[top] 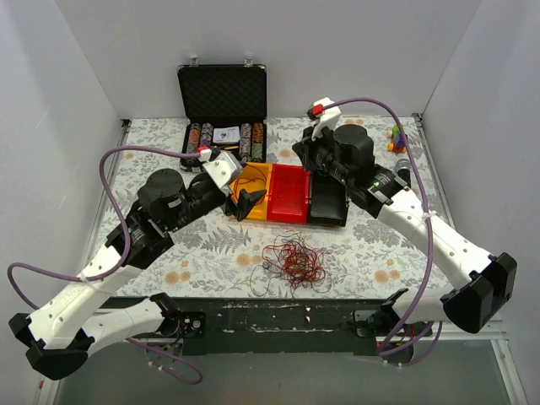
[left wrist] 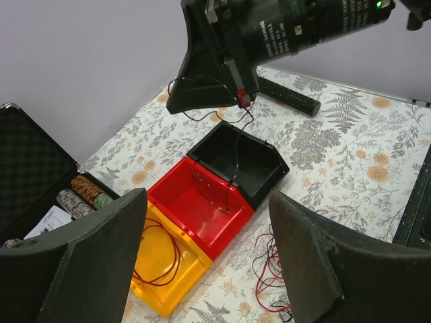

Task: Untangle the cables

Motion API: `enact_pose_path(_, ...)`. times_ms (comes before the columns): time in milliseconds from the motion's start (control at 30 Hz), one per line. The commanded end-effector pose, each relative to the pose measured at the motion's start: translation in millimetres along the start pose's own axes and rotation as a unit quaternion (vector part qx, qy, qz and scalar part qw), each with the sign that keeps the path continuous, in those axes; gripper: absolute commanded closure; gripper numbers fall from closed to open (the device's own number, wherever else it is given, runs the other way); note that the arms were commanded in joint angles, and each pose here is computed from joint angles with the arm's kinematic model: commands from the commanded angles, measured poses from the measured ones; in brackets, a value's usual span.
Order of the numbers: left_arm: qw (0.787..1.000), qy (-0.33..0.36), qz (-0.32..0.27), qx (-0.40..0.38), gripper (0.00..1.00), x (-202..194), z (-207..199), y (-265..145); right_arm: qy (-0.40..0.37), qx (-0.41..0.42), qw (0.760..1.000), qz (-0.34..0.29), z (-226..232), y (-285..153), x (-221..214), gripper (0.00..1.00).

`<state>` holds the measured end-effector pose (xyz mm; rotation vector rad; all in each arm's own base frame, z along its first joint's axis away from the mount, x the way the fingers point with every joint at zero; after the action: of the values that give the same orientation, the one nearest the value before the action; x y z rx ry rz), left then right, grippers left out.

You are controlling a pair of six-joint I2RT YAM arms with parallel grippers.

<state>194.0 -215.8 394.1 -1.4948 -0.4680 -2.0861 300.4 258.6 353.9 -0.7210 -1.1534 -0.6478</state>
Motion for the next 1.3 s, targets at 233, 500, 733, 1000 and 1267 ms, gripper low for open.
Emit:
enact_pose_path(233, 1.000, 0.012, -0.025, -0.004, 0.30, 18, 4, -11, 0.029, -0.105, 0.994, 0.018, -65, 0, -25, 0.99)
enact_pose_path(500, 1.000, 0.009, -0.026, -0.011, 0.30, 21, 3, -13, 0.015, -0.128, 0.991, 0.041, -88, 10, -48, 0.99)
enact_pose_path(733, 1.000, 0.009, -0.024, -0.011, 0.29, 20, 4, -13, 0.034, -0.136, 0.988, 0.063, -109, 26, -72, 0.99)
enact_pose_path(1000, 1.000, 0.013, -0.023, -0.009, 0.29, 18, 4, -16, 0.055, -0.094, 0.993, 0.050, -99, 42, -60, 0.99)
enact_pose_path(1267, 1.000, 0.018, -0.025, -0.005, 0.30, 18, 5, -17, 0.077, -0.106, 0.989, 0.066, -106, 45, -68, 0.99)
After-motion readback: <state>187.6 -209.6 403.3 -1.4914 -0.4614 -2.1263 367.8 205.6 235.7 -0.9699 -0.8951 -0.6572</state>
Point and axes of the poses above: each gripper's point midway between its finger pads, its own y axis out along the fingers, its own z axis along the line the jaws close on, x = y × z, the point moved 4 cm from there along -y, back along the fingers, and after that the axes turned 9 degrees about y, right-handed, at the moved point
